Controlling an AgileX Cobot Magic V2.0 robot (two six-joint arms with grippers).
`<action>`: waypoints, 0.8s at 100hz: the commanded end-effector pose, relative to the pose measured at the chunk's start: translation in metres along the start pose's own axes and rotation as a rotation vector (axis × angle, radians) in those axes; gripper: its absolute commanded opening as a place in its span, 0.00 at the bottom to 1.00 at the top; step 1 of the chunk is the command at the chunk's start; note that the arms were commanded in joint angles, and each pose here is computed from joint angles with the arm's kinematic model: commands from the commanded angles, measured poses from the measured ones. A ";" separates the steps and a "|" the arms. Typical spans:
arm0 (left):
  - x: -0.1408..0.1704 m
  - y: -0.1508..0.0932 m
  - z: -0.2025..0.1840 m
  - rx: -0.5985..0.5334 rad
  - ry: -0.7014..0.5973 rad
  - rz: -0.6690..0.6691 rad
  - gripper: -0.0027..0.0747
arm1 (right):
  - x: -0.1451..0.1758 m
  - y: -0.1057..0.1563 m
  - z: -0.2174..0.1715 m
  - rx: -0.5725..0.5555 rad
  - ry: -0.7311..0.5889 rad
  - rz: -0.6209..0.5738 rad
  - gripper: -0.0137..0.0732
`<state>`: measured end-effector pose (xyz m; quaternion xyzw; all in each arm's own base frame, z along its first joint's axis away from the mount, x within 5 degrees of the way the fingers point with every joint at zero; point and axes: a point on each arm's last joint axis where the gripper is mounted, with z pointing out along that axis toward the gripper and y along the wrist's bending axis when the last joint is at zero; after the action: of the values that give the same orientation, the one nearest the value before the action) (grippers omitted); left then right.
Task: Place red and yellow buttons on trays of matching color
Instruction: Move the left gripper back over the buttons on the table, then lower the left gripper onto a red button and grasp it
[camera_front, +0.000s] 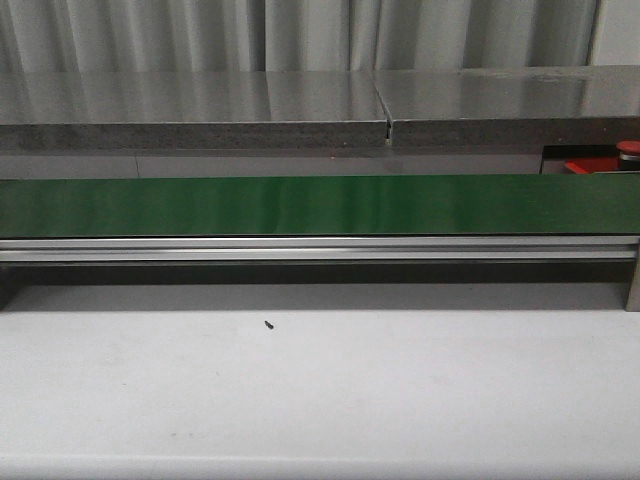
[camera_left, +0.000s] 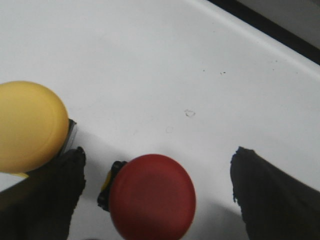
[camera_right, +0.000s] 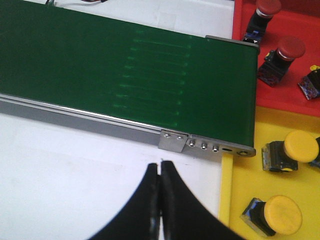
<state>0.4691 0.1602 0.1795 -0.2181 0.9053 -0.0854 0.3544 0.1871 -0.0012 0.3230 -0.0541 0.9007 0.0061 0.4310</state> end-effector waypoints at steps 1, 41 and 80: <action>-0.027 -0.010 -0.027 0.019 -0.116 -0.015 0.77 | -0.012 -0.001 -0.009 0.015 -0.092 -0.010 0.04; -0.024 -0.010 -0.024 0.020 -0.099 -0.014 0.22 | -0.012 -0.001 -0.009 0.015 -0.092 -0.010 0.04; -0.045 -0.046 -0.103 0.085 -0.136 0.069 0.06 | -0.012 -0.001 -0.009 0.015 -0.092 -0.010 0.04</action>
<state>0.4565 0.1506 0.2210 -0.1932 0.9125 -0.1029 0.3456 0.1871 -0.0012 0.3230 -0.0541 0.9007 0.0061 0.4310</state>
